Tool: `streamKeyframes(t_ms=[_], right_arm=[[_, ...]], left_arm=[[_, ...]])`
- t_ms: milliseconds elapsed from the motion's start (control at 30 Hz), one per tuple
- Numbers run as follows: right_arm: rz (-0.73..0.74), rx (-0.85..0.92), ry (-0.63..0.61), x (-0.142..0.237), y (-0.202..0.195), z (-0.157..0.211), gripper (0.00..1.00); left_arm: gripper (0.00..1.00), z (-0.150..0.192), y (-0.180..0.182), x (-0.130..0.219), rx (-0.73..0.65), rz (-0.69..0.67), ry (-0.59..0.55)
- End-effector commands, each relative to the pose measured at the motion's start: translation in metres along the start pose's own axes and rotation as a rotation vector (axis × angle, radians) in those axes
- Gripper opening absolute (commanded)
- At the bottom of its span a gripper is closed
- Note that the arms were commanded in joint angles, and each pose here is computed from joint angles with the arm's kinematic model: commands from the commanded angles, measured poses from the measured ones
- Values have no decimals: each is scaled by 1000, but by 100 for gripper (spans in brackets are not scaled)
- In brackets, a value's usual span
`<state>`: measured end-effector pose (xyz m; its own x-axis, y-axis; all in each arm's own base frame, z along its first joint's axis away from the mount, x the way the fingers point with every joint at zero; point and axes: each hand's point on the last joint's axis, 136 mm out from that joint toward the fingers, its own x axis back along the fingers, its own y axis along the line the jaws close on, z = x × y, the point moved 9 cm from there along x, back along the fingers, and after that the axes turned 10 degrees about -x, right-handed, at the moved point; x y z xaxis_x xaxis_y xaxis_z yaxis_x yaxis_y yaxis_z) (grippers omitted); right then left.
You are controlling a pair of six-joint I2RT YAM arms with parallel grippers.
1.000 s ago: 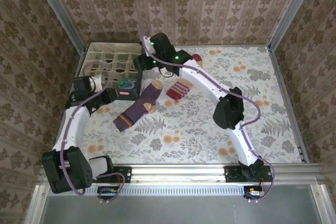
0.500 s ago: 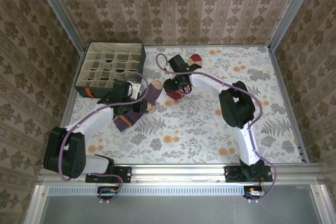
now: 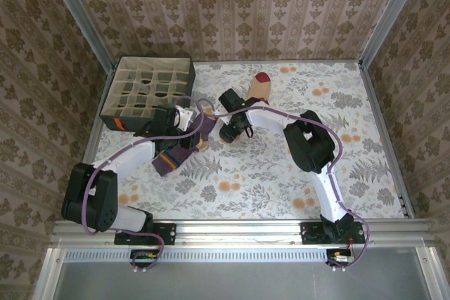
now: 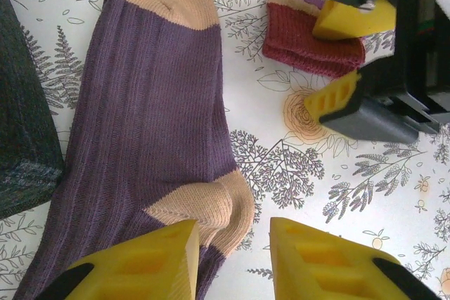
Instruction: Roll the socks
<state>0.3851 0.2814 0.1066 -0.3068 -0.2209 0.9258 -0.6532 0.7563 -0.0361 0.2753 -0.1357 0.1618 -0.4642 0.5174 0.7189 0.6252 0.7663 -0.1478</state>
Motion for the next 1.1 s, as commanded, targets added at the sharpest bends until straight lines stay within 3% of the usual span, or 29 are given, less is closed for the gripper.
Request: streamKeyframes(t_ms=[0, 67, 233, 400, 633, 1067], right_arm=[[3, 77, 65, -5, 7, 14, 37], [-22, 91, 39, 4, 12, 24, 21], [-93, 94, 19, 25, 17, 46, 5], [-301, 24, 14, 53, 28, 65, 3], [-543, -101, 104, 68, 46, 96, 2], [-669, -231, 143, 69, 42, 119, 3]], left_arm=[[32, -3, -4, 5, -78, 7, -38], [35, -2, -7, 7, -123, 17, -70], [37, -3, -14, 13, -188, 63, -180], [39, -5, -31, 16, -330, 198, -288], [49, 26, -90, 12, -921, 414, -496], [51, 42, -106, -36, -992, 503, -482]])
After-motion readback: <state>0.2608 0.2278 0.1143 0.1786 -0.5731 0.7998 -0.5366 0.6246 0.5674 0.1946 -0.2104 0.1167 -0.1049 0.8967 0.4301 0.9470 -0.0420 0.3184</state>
